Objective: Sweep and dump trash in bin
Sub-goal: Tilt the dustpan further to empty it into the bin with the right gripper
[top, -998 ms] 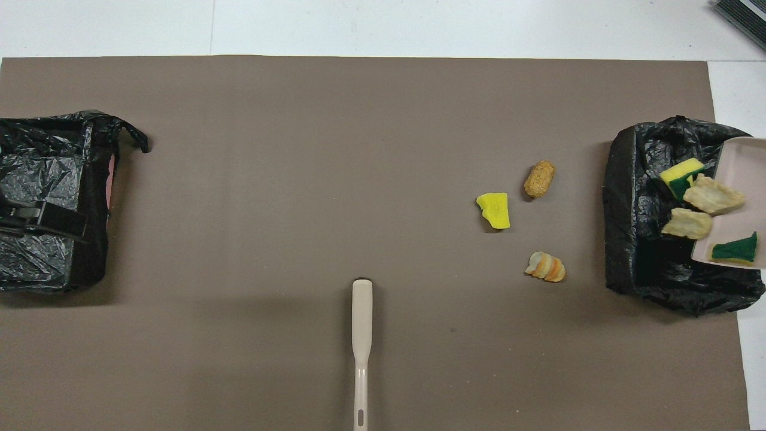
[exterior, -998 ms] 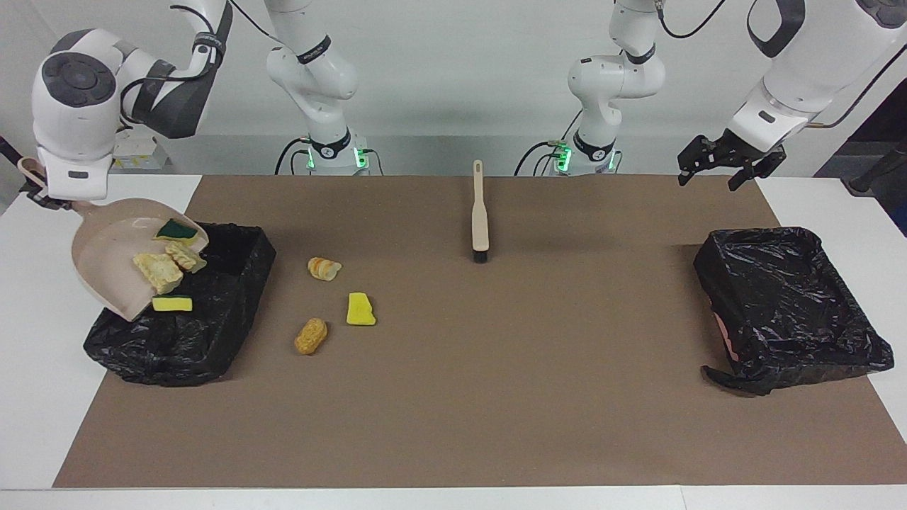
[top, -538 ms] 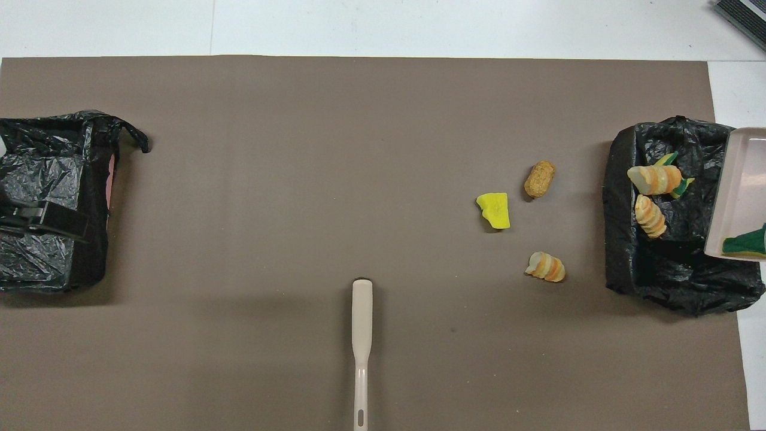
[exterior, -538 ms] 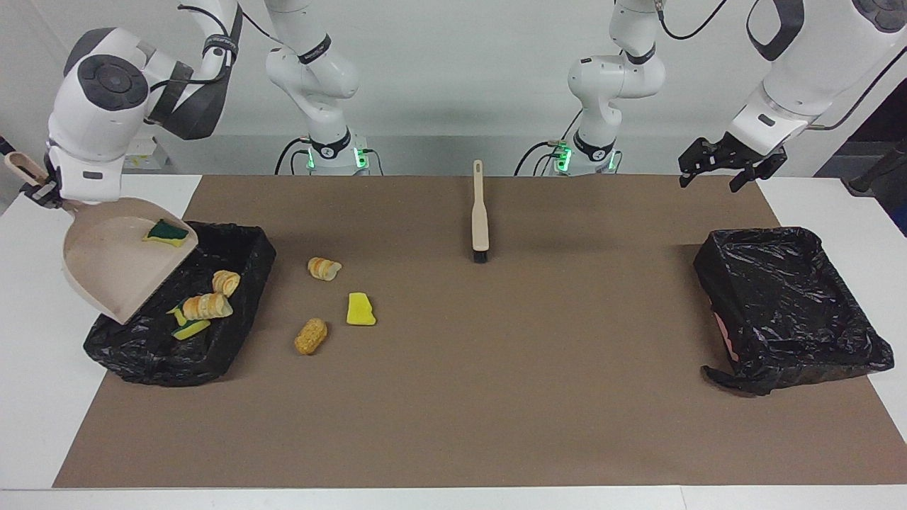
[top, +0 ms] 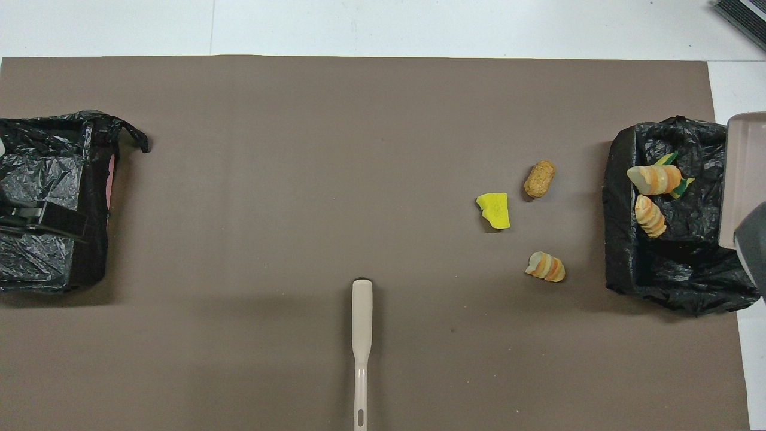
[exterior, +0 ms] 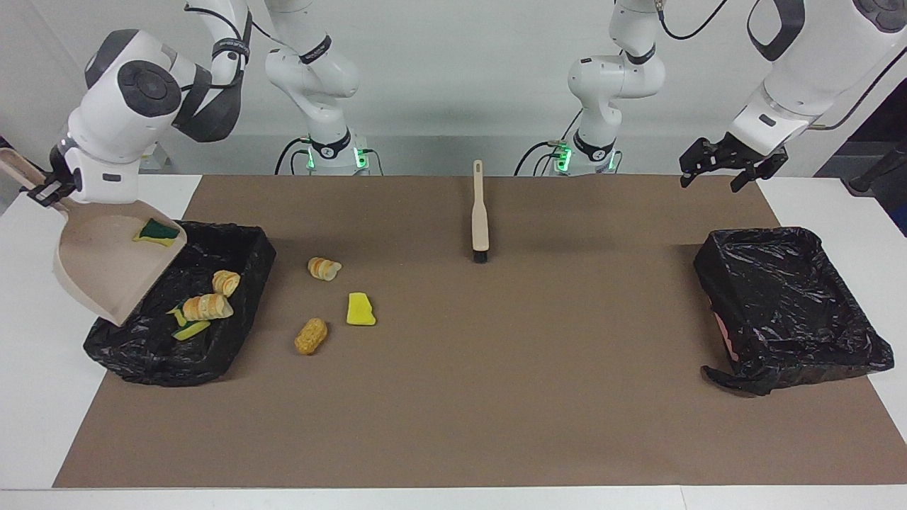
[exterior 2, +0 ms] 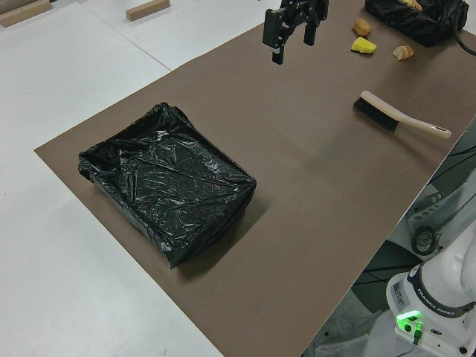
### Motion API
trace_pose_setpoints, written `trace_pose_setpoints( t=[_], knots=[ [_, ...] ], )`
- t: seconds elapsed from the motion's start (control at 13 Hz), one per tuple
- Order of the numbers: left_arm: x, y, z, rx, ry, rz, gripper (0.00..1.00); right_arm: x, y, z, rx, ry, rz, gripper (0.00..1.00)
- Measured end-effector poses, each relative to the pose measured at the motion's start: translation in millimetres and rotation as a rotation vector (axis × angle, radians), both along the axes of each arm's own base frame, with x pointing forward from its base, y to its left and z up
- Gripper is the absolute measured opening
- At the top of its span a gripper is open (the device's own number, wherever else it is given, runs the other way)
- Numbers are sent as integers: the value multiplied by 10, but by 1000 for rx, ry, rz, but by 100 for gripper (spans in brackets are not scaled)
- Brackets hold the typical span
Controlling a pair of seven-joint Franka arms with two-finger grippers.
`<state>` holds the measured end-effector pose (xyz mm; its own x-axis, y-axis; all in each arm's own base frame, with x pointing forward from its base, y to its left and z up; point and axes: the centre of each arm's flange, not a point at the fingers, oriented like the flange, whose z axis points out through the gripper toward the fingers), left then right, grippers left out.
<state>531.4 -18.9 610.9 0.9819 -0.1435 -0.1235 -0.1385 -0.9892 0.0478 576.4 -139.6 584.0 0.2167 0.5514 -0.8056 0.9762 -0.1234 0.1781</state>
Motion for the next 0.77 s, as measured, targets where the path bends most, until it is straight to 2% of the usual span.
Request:
trace_pose_setpoints(
  t=[0.15, 0.38, 0.54, 0.77],
  knots=[
    [0, 0, 0, 0, 0, 0, 100, 24, 75, 4, -12, 10, 23, 31],
    [0, 0, 0, 0, 0, 0, 100, 64, 47, 52, -9, 83, 71, 31],
    [0, 0, 3, 0, -1, 0, 100, 138, -93, 115, 32, 129, 69, 31],
    [1, 0, 8, 0, -2, 0, 100, 230, -142, 66, 48, 149, 74, 31]
  ],
)
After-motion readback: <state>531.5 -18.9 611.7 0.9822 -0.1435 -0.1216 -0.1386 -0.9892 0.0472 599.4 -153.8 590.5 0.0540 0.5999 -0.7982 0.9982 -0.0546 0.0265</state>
